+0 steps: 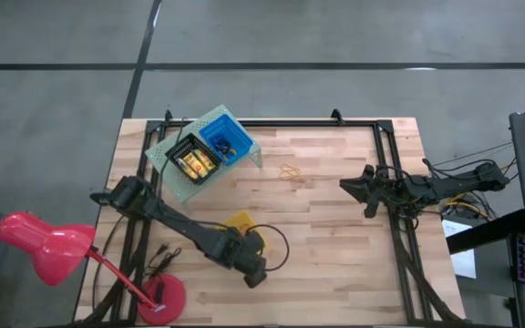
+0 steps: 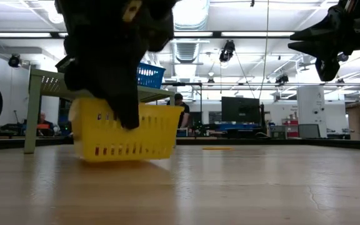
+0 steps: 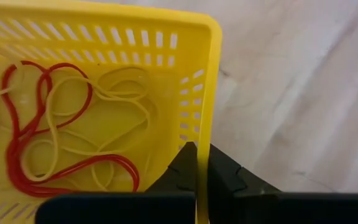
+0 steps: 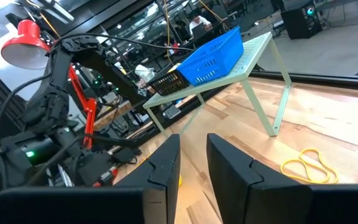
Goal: Pick & Place Office Desk Supplies
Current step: Put the yellow basket on the shelf
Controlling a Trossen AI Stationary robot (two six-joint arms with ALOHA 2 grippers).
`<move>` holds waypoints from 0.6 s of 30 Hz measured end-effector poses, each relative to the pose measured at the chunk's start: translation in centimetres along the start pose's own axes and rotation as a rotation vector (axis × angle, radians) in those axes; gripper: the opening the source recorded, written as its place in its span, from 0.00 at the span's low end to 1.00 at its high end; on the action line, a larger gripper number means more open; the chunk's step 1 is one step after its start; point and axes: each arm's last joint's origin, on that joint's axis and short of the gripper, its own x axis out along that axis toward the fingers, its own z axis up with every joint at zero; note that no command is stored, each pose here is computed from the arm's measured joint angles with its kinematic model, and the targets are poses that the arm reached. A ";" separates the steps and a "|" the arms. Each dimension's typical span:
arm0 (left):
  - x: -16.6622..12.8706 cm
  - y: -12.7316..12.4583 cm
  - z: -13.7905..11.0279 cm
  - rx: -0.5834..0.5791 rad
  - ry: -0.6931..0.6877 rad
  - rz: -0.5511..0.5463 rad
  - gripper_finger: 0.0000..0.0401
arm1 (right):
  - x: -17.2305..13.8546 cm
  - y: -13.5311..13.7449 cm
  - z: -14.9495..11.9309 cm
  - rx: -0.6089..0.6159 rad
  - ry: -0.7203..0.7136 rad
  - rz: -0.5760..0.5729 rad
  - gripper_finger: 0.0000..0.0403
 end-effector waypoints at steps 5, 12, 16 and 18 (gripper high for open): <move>-1.6 -0.7 0.4 0.002 0.019 0.022 0.02 | 0.0 0.0 0.0 0.000 0.000 0.000 0.20; -4.8 -1.2 1.2 -0.060 0.063 0.103 0.02 | 0.0 0.0 0.0 0.000 0.000 0.000 0.18; -6.7 -1.4 1.7 -0.080 0.072 0.133 0.02 | 0.0 0.0 0.0 0.000 0.000 0.000 0.17; -7.4 -1.3 1.8 -0.091 0.082 0.156 0.02 | 0.0 0.0 0.0 0.000 0.000 0.000 0.17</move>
